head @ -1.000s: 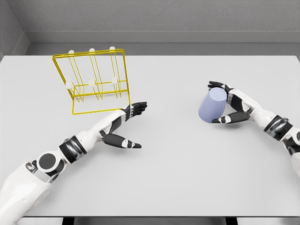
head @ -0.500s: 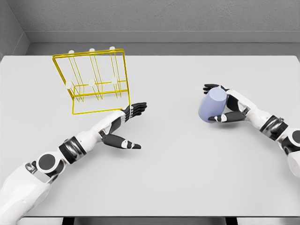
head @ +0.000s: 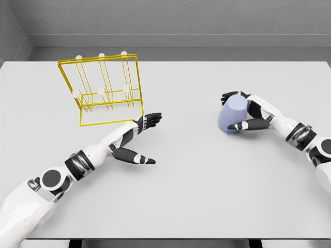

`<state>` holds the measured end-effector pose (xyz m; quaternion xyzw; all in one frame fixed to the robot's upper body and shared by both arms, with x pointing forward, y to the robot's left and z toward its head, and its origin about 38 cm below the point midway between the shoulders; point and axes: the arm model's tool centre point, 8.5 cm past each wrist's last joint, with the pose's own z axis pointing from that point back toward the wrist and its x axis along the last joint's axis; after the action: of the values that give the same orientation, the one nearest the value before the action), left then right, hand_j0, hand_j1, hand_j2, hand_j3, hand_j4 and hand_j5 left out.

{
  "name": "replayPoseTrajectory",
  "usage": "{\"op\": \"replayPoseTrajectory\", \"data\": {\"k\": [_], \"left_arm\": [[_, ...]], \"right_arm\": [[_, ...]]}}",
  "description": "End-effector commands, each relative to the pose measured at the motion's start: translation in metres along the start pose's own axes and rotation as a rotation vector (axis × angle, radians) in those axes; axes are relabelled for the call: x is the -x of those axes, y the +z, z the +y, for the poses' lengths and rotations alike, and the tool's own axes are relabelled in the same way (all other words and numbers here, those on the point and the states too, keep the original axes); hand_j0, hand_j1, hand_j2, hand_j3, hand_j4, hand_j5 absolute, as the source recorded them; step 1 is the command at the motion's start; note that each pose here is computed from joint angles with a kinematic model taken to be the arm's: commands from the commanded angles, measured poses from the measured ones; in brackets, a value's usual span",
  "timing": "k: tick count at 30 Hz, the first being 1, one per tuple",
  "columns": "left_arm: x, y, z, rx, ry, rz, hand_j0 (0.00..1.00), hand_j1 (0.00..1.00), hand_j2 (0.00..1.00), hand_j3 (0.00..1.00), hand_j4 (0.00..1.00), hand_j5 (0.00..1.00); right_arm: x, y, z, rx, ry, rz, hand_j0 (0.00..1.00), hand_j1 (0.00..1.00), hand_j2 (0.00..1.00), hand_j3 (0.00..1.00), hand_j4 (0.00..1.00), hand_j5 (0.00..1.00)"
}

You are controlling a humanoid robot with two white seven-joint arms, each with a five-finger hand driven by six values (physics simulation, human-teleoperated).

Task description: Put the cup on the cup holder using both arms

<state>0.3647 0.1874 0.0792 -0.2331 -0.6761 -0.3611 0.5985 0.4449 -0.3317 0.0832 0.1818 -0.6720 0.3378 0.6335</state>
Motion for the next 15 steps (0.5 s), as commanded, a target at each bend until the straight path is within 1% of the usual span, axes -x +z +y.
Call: {"op": "replayPoseTrajectory", "data": {"k": [1, 3, 6, 12, 15], "left_arm": [[0.000, 0.000, 0.001, -0.001, 0.003, 0.000, 1.00, 1.00, 1.00, 1.00, 1.00, 1.00], [0.000, 0.000, 0.001, -0.001, 0.003, 0.000, 1.00, 1.00, 1.00, 1.00, 1.00, 1.00], [0.000, 0.000, 0.001, -0.001, 0.003, 0.000, 1.00, 1.00, 1.00, 1.00, 1.00, 1.00], [0.001, 0.002, 0.001, -0.005, 0.003, -0.002, 1.00, 1.00, 1.00, 1.00, 1.00, 1.00], [-0.002, 0.002, 0.001, -0.005, -0.004, -0.027, 1.00, 1.00, 1.00, 1.00, 1.00, 1.00]], "right_arm": [[-0.002, 0.000, -0.002, 0.004, 0.002, -0.007, 0.75, 0.75, 0.75, 0.75, 0.75, 0.75], [-0.010, -0.004, -0.006, 0.005, 0.014, -0.024, 0.74, 0.74, 0.74, 0.74, 0.74, 0.74], [-0.015, -0.007, -0.009, 0.007, 0.021, -0.035, 0.73, 0.73, 0.73, 0.73, 0.73, 0.73], [-0.022, -0.013, -0.004, -0.012, 0.026, -0.060, 0.70, 0.70, 0.70, 0.70, 0.70, 0.70], [-0.025, -0.015, -0.002, -0.019, 0.028, -0.069, 0.70, 0.70, 0.70, 0.70, 0.70, 0.70]]}}
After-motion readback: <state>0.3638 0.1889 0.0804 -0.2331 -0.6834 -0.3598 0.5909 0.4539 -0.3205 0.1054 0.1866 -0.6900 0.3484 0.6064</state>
